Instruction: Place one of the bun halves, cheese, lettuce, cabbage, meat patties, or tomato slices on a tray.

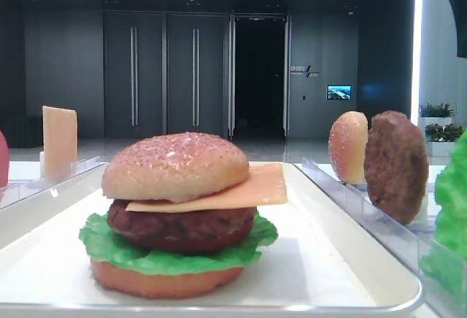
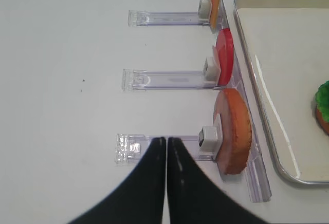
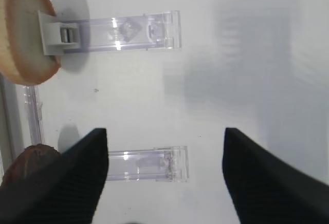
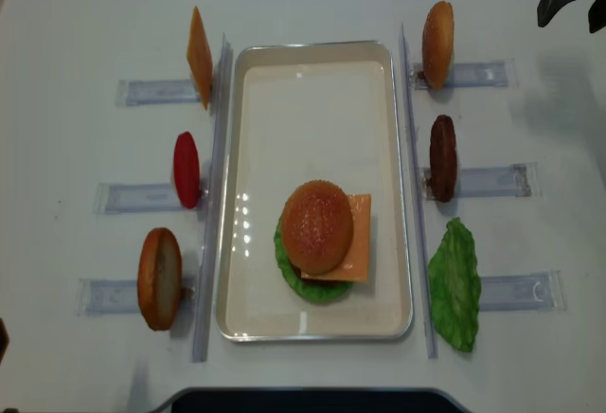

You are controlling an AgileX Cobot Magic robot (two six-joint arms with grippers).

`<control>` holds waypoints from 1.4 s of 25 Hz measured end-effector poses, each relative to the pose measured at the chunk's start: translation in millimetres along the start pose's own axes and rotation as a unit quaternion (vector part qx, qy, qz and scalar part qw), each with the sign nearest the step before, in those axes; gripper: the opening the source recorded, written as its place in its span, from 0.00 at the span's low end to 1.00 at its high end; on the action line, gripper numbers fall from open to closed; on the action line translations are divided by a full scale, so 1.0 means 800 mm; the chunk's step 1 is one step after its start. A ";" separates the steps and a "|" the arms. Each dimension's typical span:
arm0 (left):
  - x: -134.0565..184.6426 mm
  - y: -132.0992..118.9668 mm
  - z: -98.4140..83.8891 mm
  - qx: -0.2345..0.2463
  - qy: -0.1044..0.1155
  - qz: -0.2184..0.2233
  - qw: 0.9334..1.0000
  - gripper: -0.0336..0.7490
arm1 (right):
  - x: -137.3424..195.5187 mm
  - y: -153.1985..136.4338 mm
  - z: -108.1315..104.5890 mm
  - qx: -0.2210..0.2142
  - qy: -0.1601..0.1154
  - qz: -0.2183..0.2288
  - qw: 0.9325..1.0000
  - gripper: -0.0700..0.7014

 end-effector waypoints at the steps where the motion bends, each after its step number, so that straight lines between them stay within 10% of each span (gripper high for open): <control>1: 0.000 0.000 0.000 0.000 0.000 0.000 1.000 0.04 | 0.000 0.000 -0.001 0.002 0.001 0.000 1.000 0.72; 14: 0.000 0.000 0.000 0.000 0.000 0.000 1.000 0.04 | 0.045 0.031 -0.009 0.013 0.006 -0.010 1.000 0.72; 35: 0.000 0.000 0.000 0.000 0.000 0.000 1.000 0.04 | 0.250 0.089 -0.039 0.013 0.015 -0.071 0.997 0.72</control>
Point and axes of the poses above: a point on each arm's last joint axis where the gripper is mounted, y pointing back along that axis away from the gripper, z along the wrist's bending axis when the last joint is at zero, x = y × z, the point moved 4 cm from there along -y, pointing out along that axis toward the gripper, and after that the axes turned 6 degrees about -y, right-handed, at the moved point
